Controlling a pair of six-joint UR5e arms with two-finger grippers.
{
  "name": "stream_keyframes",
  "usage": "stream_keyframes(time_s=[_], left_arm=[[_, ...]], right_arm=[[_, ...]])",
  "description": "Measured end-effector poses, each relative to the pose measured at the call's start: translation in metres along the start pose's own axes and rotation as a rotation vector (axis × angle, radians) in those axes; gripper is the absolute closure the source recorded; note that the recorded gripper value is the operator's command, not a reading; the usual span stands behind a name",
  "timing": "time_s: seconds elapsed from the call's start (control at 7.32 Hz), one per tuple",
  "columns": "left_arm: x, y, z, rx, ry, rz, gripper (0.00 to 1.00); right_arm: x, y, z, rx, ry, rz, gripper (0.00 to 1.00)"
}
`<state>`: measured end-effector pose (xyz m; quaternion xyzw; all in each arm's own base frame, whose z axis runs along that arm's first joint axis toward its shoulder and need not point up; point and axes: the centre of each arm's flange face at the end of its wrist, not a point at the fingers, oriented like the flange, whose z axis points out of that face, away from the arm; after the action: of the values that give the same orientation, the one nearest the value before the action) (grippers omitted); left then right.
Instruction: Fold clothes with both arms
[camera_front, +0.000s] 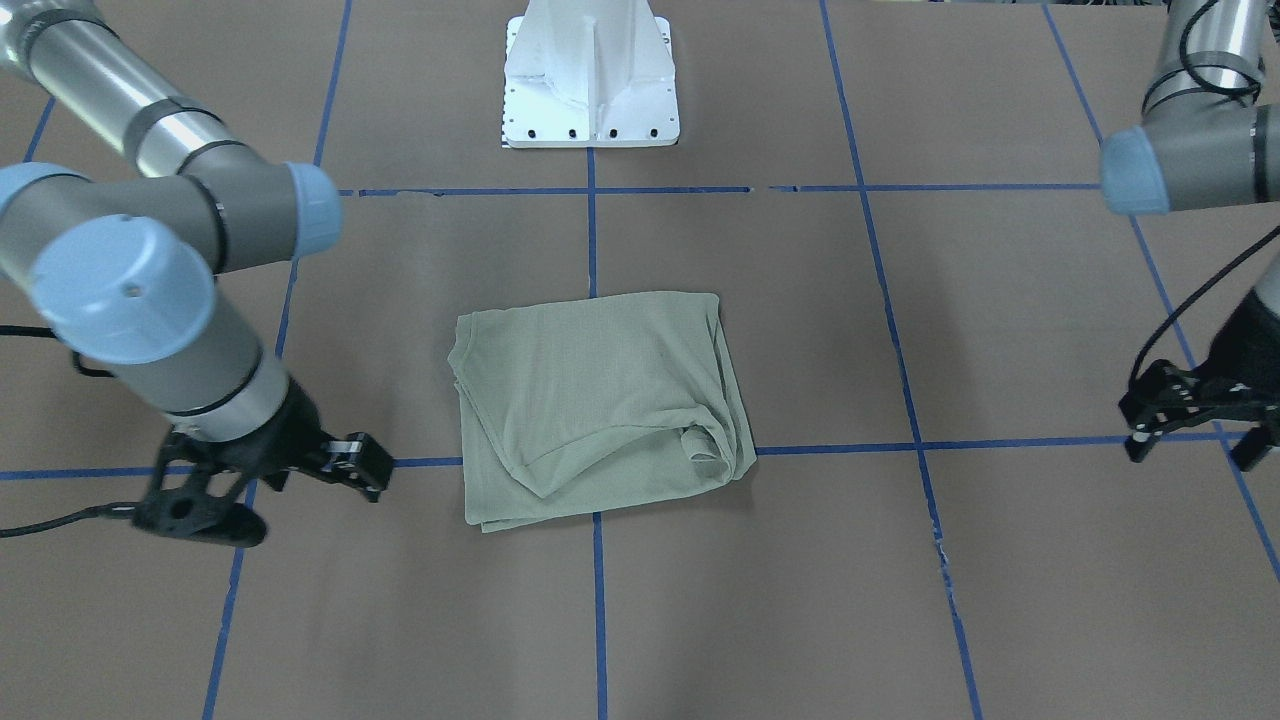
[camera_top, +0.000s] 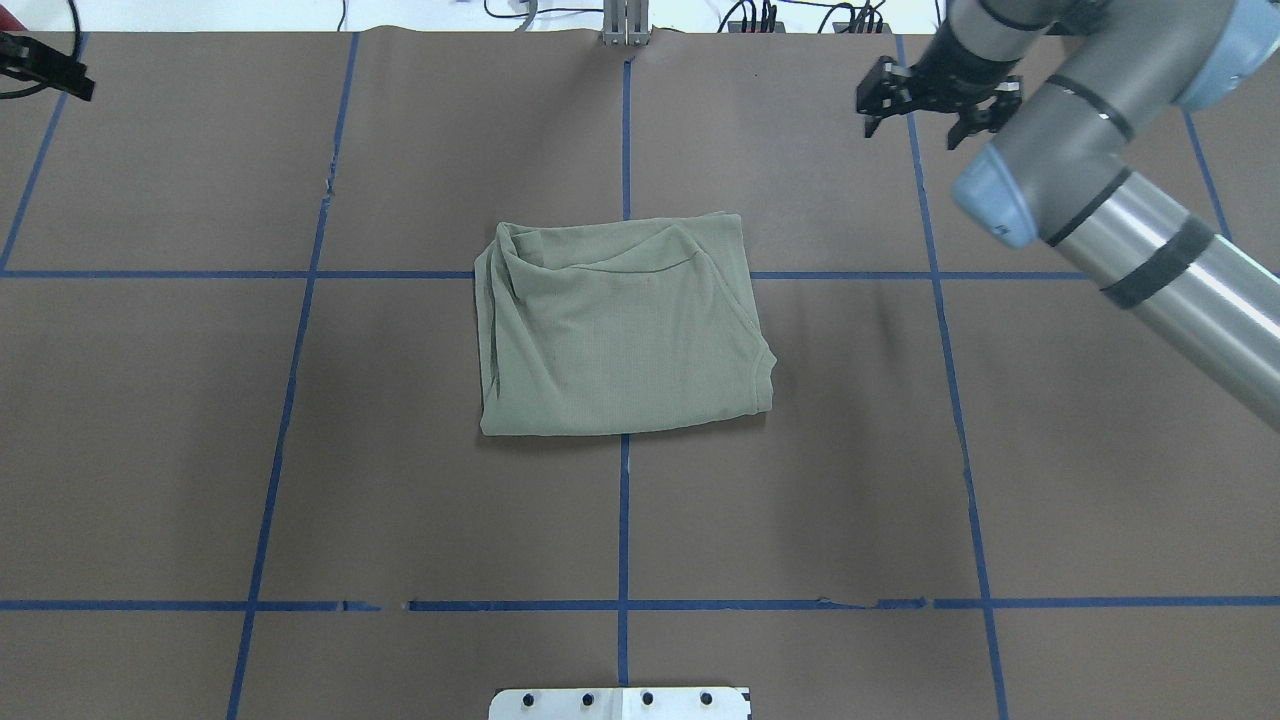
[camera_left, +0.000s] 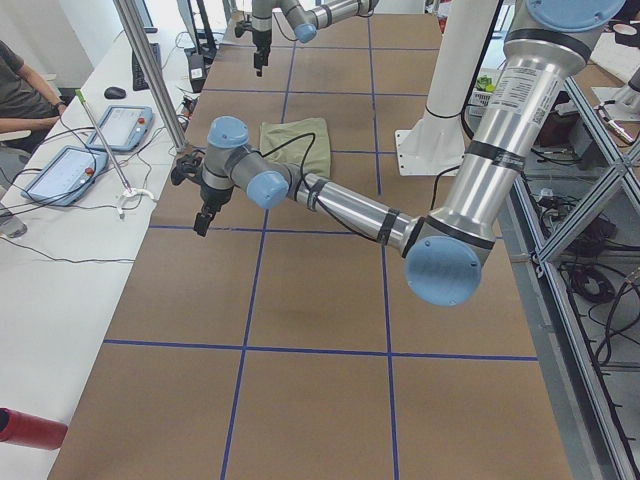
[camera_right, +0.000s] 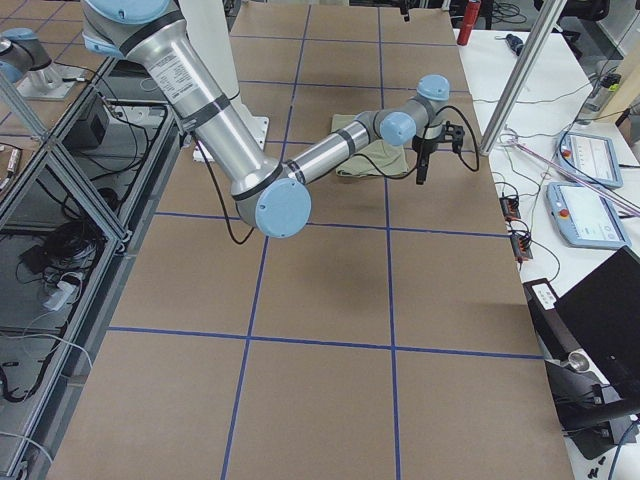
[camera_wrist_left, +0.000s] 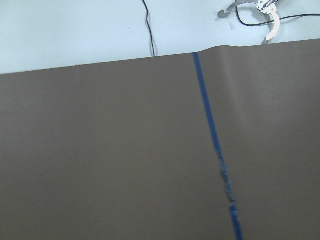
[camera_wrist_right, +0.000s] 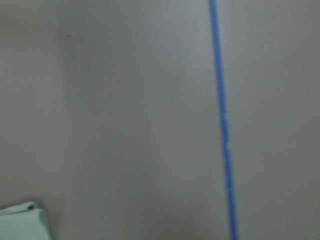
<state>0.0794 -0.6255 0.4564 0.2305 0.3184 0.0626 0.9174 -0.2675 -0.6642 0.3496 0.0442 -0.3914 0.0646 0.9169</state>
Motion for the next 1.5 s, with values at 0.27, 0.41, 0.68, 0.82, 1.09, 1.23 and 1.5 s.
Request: stream_keyframes(time_s=[0.27,0.41,0.68,0.82,1.09,1.23,1.5], left_arm=[[-0.075,0.052,-0.011,-0.036,-0.051,0.141,0.00],[-0.102,0.074,-0.017,-0.051,-0.046,0.160,0.00],[-0.119,0.109,-0.018,-0.077,0.048,0.137,0.00],[-0.124,0.122,-0.016,-0.085,0.076,0.122,0.00],[-0.150,0.152,0.001,-0.135,0.067,0.067,0.00],[-0.161,0.168,0.008,-0.177,0.057,0.027,0.00],[-0.161,0.184,0.002,-0.280,0.049,-0.059,0.00]], right_arm=[[0.134,-0.001,-0.008,-0.024,0.031,-0.130,0.00],[0.190,0.007,-0.009,-0.052,0.020,-0.176,0.00],[0.283,0.034,-0.013,-0.076,-0.003,-0.211,0.00],[0.303,0.041,-0.017,-0.068,-0.010,-0.213,0.00],[0.340,0.061,-0.010,-0.069,0.020,-0.191,0.00],[0.357,0.071,-0.006,-0.079,0.033,-0.164,0.00],[0.383,0.083,-0.007,-0.088,0.045,-0.115,0.00]])
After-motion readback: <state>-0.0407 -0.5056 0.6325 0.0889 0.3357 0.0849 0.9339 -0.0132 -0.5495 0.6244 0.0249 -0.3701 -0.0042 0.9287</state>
